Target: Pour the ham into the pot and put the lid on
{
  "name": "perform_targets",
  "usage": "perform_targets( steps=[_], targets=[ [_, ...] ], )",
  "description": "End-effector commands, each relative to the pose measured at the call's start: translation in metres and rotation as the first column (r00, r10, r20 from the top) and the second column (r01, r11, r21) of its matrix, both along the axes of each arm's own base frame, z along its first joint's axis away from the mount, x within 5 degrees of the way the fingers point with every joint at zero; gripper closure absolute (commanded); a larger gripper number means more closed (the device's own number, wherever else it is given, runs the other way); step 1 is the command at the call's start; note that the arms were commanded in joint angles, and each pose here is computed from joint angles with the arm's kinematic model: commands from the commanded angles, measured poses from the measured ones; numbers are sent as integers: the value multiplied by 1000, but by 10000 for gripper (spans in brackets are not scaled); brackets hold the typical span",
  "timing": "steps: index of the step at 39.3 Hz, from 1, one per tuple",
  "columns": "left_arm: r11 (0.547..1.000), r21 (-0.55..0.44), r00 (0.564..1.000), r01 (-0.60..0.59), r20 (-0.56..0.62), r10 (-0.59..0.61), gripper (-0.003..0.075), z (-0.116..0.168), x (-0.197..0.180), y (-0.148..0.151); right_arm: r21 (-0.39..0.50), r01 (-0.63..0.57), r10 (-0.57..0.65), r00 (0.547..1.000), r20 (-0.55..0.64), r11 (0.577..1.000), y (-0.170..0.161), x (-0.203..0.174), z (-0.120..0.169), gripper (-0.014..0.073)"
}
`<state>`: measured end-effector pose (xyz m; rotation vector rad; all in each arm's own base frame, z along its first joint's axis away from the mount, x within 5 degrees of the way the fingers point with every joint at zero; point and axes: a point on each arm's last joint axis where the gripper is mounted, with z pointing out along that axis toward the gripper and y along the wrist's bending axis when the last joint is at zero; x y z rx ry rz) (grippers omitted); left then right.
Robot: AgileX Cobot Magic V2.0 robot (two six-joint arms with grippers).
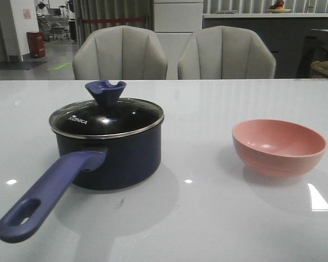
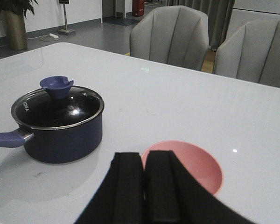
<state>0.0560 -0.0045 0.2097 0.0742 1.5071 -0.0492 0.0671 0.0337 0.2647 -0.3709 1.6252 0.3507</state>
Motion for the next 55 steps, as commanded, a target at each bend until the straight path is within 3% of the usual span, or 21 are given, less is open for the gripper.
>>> perform_targets(
  steps=[1,51,55],
  targets=[
    [1000,-16,999,-2,32,2,586,-3,0,0,33,16,-18,996,86,999,-2,0,16,448],
    [1000,-16,1000,-2,31,2,586,-3,0,0,35,22,-25,995,99,999,-2,1,14,448],
    [1000,-16,1000,-2,31,2,586,-3,0,0,-14,53,-51,990,135,998,-4,3,7,448]
  ],
)
